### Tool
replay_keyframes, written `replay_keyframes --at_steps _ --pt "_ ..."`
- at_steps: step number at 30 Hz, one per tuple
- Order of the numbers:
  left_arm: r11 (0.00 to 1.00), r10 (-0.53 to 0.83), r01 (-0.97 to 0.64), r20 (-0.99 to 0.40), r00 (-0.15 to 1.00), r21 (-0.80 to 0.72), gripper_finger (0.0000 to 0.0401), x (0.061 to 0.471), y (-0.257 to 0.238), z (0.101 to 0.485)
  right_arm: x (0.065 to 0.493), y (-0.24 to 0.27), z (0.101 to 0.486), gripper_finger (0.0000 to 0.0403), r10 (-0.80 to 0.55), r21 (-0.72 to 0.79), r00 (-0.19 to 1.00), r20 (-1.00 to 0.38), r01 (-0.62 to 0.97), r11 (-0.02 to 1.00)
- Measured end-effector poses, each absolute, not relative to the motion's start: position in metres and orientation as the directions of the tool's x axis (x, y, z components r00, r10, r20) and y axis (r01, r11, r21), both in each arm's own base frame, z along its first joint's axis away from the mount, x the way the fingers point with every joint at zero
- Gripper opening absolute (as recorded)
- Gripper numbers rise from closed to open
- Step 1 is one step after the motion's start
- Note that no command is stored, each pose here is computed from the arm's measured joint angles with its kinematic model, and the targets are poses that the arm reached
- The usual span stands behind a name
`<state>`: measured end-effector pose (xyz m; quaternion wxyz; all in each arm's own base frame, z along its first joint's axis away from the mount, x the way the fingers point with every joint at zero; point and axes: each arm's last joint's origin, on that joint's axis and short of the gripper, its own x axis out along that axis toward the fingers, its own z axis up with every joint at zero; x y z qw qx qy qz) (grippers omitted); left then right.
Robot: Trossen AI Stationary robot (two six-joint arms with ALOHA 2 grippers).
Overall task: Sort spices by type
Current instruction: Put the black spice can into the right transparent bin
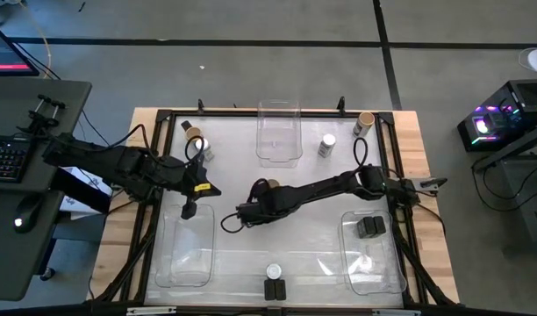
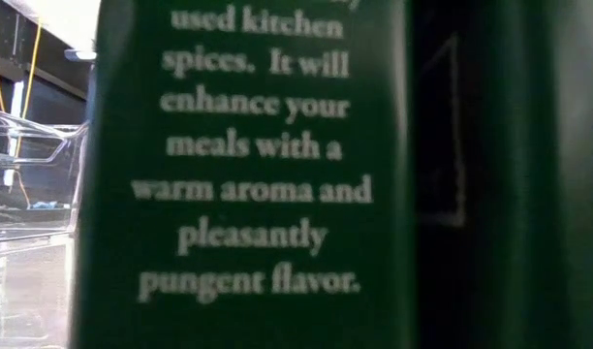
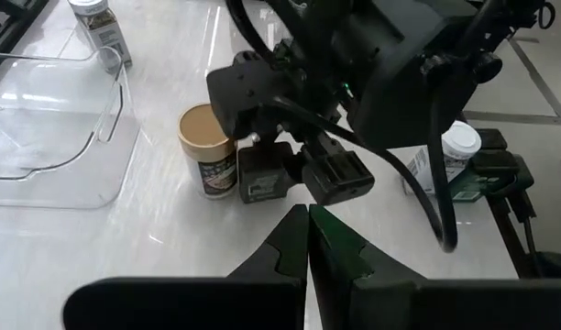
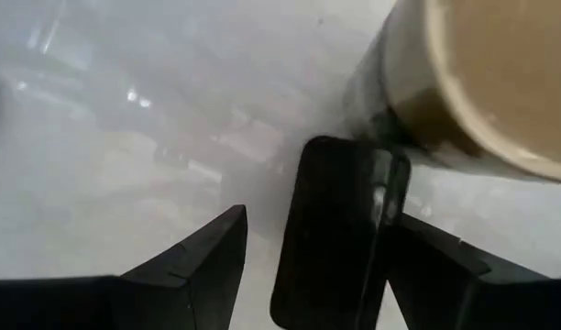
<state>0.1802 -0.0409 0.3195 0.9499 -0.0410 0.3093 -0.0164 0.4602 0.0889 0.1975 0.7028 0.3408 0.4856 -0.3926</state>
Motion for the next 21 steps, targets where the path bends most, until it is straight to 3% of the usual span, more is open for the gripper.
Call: replay_keyframes --at_steps 3,8,18,21 --pt "0.996 -0.055 0.003 -0.584 0.81 -0.089 0.0 0.18 -0.041 0.32 0.459 0.089 0.197 0.0204 -0.174 0.083 0.198 -0.965 0.855 0.512" --pt "0.996 -0.055 0.002 -0.583 0.81 -0.09 0.0 0.18 -0.041 0.32 0.444 0.099 0.203 0.0124 -0.161 -0.015 0.105 -0.981 0.796 0.606" --pt "0.994 -0.055 -0.009 -0.579 0.814 -0.106 0.0 0.181 -0.041 0.32 0.395 0.122 0.25 0.0125 -0.228 -0.195 -0.043 -0.973 0.683 0.704" --pt "0.994 -0.054 -0.009 -0.578 0.814 -0.106 0.0 0.181 -0.041 0.32 0.375 0.13 0.276 0.0125 -0.207 -0.15 0.003 -0.978 0.677 0.72"
